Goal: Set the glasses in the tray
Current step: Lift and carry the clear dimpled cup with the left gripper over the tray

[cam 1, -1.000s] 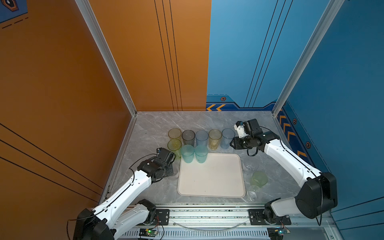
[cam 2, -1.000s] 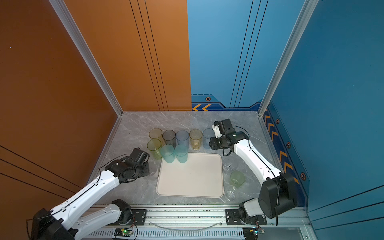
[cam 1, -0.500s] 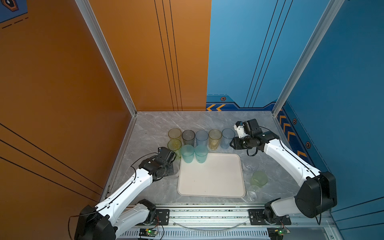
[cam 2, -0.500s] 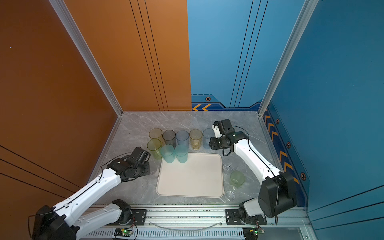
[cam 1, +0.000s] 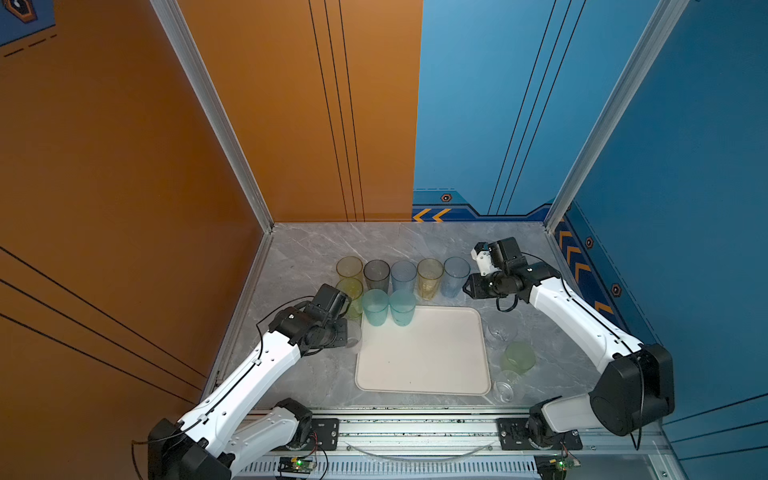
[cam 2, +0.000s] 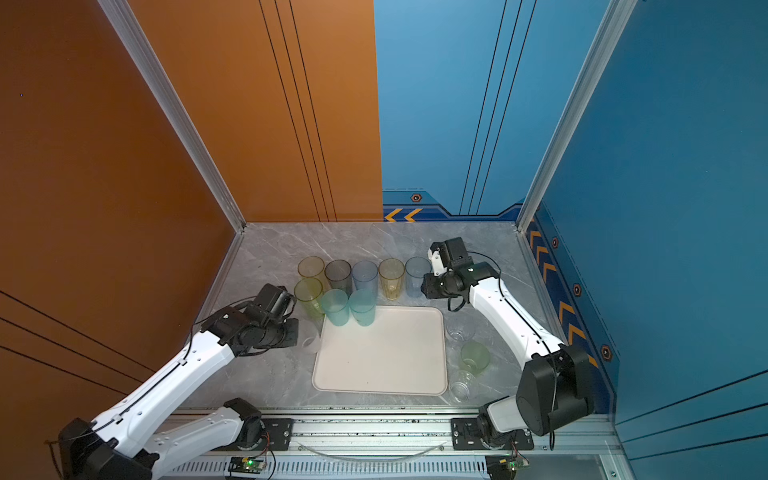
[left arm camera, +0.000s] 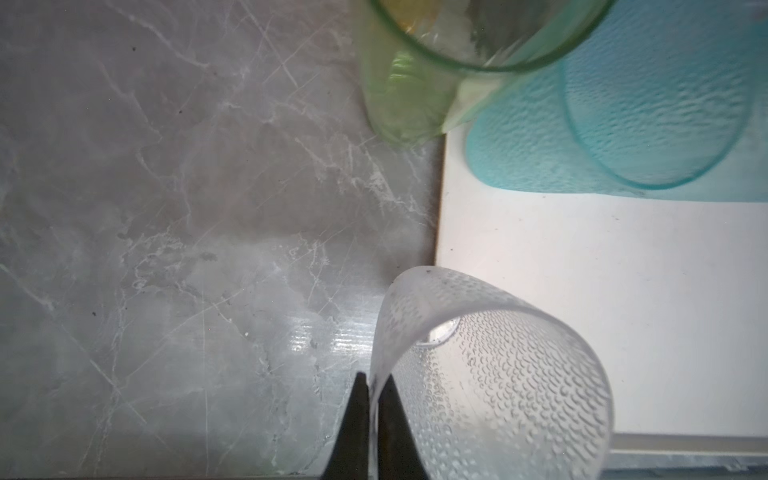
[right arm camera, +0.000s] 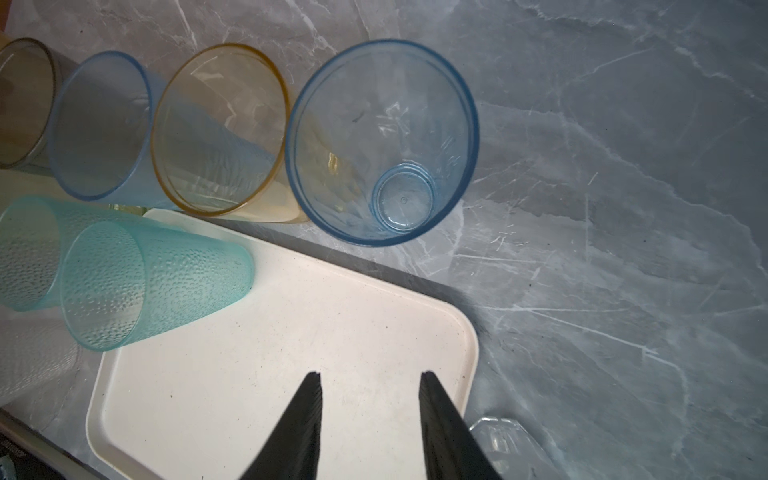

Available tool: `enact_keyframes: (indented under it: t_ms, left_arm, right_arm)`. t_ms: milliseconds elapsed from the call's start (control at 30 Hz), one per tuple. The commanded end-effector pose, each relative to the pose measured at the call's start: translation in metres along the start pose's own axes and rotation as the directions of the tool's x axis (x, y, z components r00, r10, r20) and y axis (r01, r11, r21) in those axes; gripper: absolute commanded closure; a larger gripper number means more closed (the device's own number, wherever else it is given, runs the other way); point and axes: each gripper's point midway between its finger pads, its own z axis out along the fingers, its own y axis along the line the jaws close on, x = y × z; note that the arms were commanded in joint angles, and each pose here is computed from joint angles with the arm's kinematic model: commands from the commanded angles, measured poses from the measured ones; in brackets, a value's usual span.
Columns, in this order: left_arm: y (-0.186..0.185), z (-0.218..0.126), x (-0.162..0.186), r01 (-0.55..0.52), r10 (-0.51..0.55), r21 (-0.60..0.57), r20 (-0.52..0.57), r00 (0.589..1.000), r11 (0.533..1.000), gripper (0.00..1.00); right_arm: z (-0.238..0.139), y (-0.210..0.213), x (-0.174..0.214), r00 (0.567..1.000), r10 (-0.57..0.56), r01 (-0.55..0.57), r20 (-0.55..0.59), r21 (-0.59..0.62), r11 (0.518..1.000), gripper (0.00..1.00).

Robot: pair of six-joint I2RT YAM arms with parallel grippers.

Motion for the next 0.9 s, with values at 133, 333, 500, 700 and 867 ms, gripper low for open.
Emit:
enact_keyframes:
  t_ms: [133, 333, 500, 700, 867]
  left_arm:
    - [-0.049, -0.033, 0.000, -0.226, 0.234, 0.140, -0.041, 0.971, 0.964, 1.00]
    - [-0.116, -0.055, -0.008, -0.441, 0.448, 0.222, 0.021, 0.894, 0.870, 1.00]
    - [-0.182, -0.057, -0.024, -0.616, 0.617, 0.248, 0.082, 0.783, 0.748, 1.00]
    - [-0.246, -0.032, -0.038, -0.748, 0.754, 0.267, 0.103, 0.649, 0.607, 1.00]
    - [-0.260, 0.005, -0.057, -0.748, 0.762, 0.258, 0.062, 0.645, 0.612, 1.00]
  right_arm:
    - [-0.021, -0.020, 0.003, 0.999, 0.036, -0.037, 0.026, 0.045, 0.998, 0.62]
    - [-0.026, -0.024, 0.001, 0.998, 0.049, -0.051, 0.038, 0.049, 0.998, 0.62]
    - [-0.028, -0.026, 0.000, 0.998, 0.056, -0.058, 0.038, 0.059, 0.997, 0.62]
    - [-0.033, -0.029, 0.000, 0.997, 0.062, -0.065, 0.042, 0.066, 0.996, 0.62]
    - [-0.038, -0.032, 0.001, 0.996, 0.069, -0.073, 0.048, 0.074, 0.995, 0.62]
